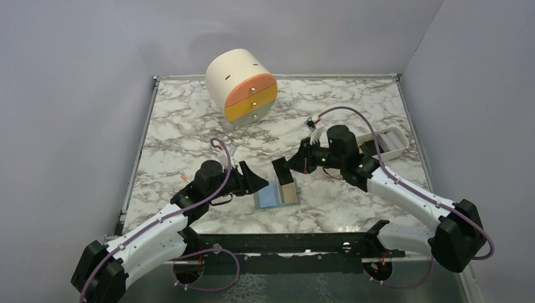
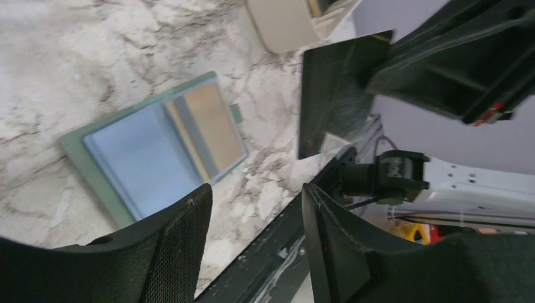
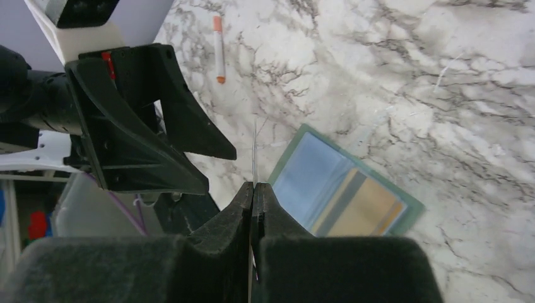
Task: Put the credit cards into the card holder
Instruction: Insert the credit card into the card holder.
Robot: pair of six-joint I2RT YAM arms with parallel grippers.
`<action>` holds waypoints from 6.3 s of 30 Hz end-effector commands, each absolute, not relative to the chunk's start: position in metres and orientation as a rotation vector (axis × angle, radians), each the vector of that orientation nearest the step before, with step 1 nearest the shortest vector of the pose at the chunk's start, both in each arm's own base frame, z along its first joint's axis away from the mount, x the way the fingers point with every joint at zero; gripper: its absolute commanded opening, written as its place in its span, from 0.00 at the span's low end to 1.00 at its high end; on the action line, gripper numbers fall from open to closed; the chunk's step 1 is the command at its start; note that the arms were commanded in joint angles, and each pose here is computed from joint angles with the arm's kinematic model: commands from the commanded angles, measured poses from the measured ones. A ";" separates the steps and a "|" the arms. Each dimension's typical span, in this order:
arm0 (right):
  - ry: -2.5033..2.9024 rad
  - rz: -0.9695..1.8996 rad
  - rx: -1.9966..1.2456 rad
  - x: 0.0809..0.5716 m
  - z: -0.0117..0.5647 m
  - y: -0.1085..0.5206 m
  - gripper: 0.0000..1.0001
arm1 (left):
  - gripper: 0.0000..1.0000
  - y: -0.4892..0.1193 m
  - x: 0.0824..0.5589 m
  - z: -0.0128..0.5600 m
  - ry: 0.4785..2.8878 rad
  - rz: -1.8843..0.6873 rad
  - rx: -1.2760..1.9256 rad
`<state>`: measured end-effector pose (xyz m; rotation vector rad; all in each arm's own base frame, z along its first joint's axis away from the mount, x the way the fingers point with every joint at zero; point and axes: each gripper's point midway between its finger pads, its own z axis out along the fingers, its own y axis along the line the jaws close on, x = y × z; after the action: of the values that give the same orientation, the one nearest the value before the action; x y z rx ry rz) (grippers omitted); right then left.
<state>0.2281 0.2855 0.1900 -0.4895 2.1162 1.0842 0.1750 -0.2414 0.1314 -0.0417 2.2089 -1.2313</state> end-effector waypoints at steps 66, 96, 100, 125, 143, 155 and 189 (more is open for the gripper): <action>2.405 0.692 -0.287 0.259 0.087 0.258 0.37 | 0.00 -0.256 0.181 0.094 2.478 -1.214 -0.134; 2.586 0.559 -0.367 0.223 0.009 0.246 0.21 | 0.00 -0.266 0.176 0.066 2.571 -1.349 -0.084; 2.587 0.565 -0.368 0.221 0.009 0.246 0.21 | 0.00 -0.266 0.177 0.061 2.588 -1.343 -0.117; 2.592 0.544 -0.368 0.213 0.002 0.236 0.20 | 0.00 -0.273 0.177 0.054 2.606 -1.411 -0.177; 2.563 0.576 -0.359 0.211 0.018 0.237 0.25 | 0.00 -0.272 0.178 0.057 2.601 -1.390 -0.129; 2.580 0.541 -0.370 0.210 0.006 0.233 0.19 | 0.00 -0.275 0.179 0.049 2.618 -1.385 -0.069; 2.547 0.614 -0.334 0.209 0.032 0.240 0.38 | 0.00 -0.277 0.184 0.053 2.551 -1.401 0.090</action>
<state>0.2171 0.2387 0.0419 -0.3383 2.5139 0.5910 0.1791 -0.2747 0.0466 0.0689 2.5966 -1.3726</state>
